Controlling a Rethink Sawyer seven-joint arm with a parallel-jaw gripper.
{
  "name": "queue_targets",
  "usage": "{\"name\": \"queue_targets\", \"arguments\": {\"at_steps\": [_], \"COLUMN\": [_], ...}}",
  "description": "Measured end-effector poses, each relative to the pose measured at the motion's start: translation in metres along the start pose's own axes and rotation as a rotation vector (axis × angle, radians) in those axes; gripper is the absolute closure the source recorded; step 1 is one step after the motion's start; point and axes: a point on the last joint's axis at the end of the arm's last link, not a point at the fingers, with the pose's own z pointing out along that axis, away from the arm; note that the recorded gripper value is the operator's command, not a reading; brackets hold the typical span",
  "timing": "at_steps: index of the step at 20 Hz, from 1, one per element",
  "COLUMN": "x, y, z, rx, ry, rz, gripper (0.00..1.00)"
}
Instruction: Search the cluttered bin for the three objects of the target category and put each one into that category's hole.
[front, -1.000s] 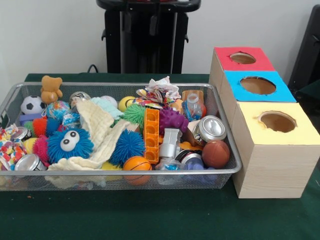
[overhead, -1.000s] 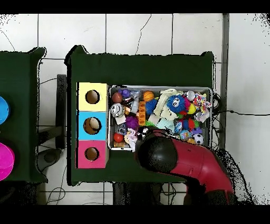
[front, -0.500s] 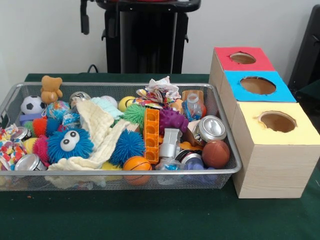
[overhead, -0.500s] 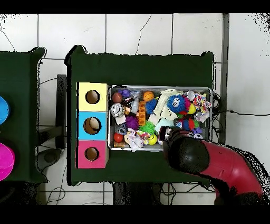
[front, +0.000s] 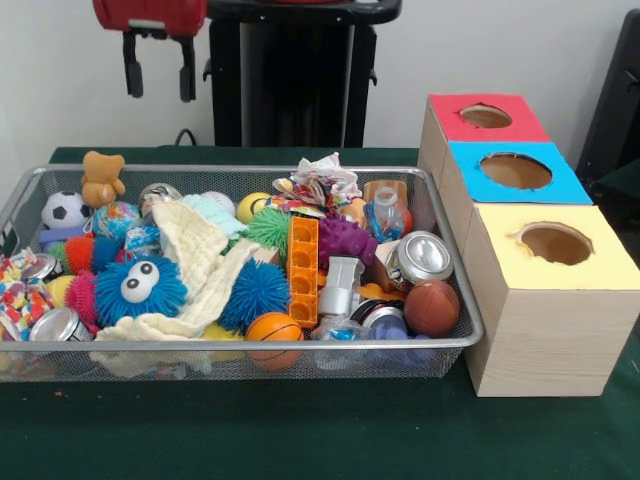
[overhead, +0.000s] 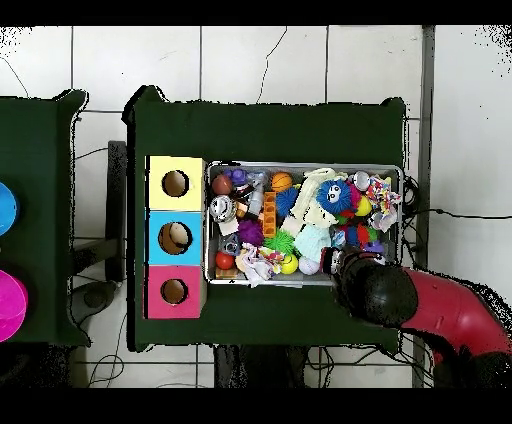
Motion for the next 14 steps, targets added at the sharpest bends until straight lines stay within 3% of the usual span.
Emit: {"name": "queue_targets", "arguments": {"at_steps": [8, 14], "x": [0.014, 0.015], "y": [0.002, -0.001], "z": [0.038, 0.049], "rx": [-0.043, -0.075], "ry": [0.038, 0.03], "rz": [-0.079, -0.104], "gripper": [0.0, 0.0]}}
